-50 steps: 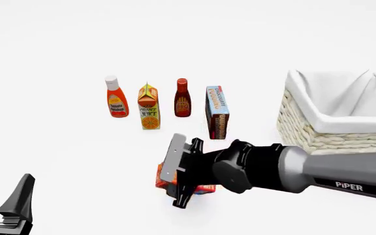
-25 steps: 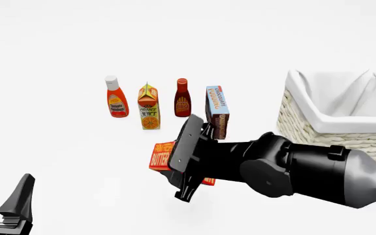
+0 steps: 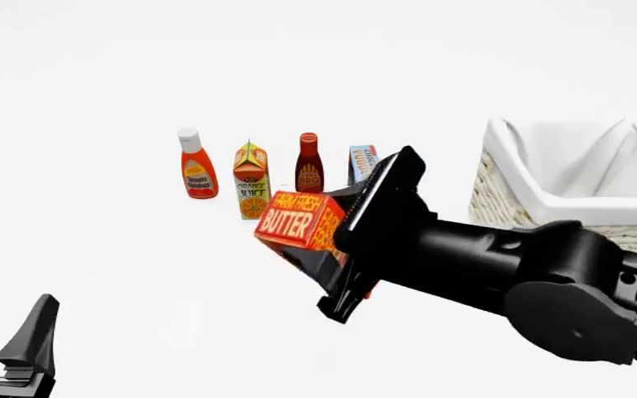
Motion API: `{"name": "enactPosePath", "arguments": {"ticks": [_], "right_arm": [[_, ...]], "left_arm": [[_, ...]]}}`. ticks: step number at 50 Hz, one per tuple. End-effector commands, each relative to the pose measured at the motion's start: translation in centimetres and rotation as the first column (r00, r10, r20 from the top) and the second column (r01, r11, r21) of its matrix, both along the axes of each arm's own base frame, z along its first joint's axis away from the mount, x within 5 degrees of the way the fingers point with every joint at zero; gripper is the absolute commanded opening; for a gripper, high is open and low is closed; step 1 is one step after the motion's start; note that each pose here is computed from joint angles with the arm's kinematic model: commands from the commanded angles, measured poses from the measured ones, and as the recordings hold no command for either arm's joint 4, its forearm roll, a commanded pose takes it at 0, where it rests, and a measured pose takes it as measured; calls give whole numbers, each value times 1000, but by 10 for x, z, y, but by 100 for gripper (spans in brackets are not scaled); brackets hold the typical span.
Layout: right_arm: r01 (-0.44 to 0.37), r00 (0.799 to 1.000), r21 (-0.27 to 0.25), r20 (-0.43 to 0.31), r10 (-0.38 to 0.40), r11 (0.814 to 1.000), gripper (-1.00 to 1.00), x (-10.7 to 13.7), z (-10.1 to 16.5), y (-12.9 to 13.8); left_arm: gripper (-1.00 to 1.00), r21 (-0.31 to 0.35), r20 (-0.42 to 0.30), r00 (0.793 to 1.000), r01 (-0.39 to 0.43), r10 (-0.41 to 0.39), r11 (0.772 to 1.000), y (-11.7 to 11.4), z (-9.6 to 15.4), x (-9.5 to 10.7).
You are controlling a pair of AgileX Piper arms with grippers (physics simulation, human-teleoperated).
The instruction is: Pick the butter and place it in the basket.
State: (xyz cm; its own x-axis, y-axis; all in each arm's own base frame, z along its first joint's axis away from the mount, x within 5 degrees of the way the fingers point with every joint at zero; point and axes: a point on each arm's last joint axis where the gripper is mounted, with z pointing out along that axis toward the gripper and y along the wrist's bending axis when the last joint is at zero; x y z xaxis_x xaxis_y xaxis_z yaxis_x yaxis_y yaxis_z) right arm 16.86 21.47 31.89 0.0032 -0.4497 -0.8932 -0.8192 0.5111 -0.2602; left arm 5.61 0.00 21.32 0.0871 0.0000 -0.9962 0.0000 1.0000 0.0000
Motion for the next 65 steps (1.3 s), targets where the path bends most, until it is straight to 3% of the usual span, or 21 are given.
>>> {"name": "enactPosePath", "arguments": {"ticks": [1, 2, 8, 11, 16, 24, 28, 31, 32, 37, 38, 39, 41, 42, 43, 44, 47, 60, 62, 65], "right_arm": [[47, 998, 174, 36, -54, 984, -100, -11, 29, -24], [67, 996, 207, 48, -79, 976, -100, -10, 32, -31], [92, 992, 253, 59, -110, 963, -100, -9, 34, -40], [107, 986, 315, 92, -142, 943, -100, -12, 40, -52], [128, 981, 358, 88, -170, 925, -100, -13, 44, -60], [188, 962, 467, 90, -258, 864, -100, -10, 55, -81], [192, 961, 481, 84, -263, 855, -100, -13, 53, -85], [204, 956, 506, 80, -281, 838, -100, -14, 55, -90], [218, 949, 526, 80, -303, 822, -100, -12, 57, -95], [242, 938, 551, 78, -338, 799, -100, -9, 60, -101], [259, 931, 562, 70, -357, 786, -100, -5, 61, -104], [254, 933, 565, 71, -353, 785, -100, -7, 62, -104], [278, 923, 591, 54, -381, 757, -100, -3, 65, -109], [278, 923, 591, 54, -381, 757, -100, -3, 65, -109], [288, 915, 607, 53, -399, 741, -100, -1, 67, -113], [288, 915, 607, 53, -399, 741, -100, -1, 67, -113], [311, 901, 630, 43, -432, 712, -100, 5, 69, -118], [341, 884, 656, 20, -467, 673, -100, 11, 68, -125], [350, 877, 662, 18, -481, 663, -100, 13, 69, -128], [376, 856, 677, 8, -517, 632, -100, 20, 71, -135]], "left_arm": [[100, 0, 0, 1000, 0, 0, 1000, 0, 0, 0], [100, 0, 0, 1000, 0, 0, 1000, 0, 0, 0], [100, 0, 0, 1000, 0, 0, 1000, 0, 0, 0], [100, 0, 0, 1000, 0, 0, 1000, 0, 0, 0], [100, 0, 0, 1000, 0, 0, 1000, 0, 0, 0], [100, 0, 0, 1000, 0, 0, 1000, 0, 0, 0], [100, 0, 0, 1000, 0, 0, 1000, 0, 0, 0], [100, 0, 0, 1000, 0, 0, 1000, 0, 0, 0], [100, 0, 0, 1000, 0, 0, 1000, 0, 0, 0], [100, 0, 0, 1000, 0, 0, 1000, 0, 0, 0], [100, 0, 0, 1000, 0, 0, 1000, 0, 0, 0], [100, 0, 0, 1000, 0, 0, 1000, 0, 0, 0], [100, 0, 0, 1000, 0, 0, 1000, 0, 0, 0], [100, 0, 0, 1000, 0, 0, 1000, 0, 0, 0], [100, 0, 0, 1000, 0, 0, 1000, 0, 0, 0], [100, 0, 0, 1000, 0, 0, 1000, 0, 0, 0], [100, 0, 0, 1000, 0, 0, 1000, 0, 0, 0], [100, 0, 0, 1000, 0, 0, 1000, 0, 0, 0], [100, 0, 0, 1000, 0, 0, 1000, 0, 0, 0], [100, 0, 0, 1000, 0, 0, 1000, 0, 0, 0]]}}
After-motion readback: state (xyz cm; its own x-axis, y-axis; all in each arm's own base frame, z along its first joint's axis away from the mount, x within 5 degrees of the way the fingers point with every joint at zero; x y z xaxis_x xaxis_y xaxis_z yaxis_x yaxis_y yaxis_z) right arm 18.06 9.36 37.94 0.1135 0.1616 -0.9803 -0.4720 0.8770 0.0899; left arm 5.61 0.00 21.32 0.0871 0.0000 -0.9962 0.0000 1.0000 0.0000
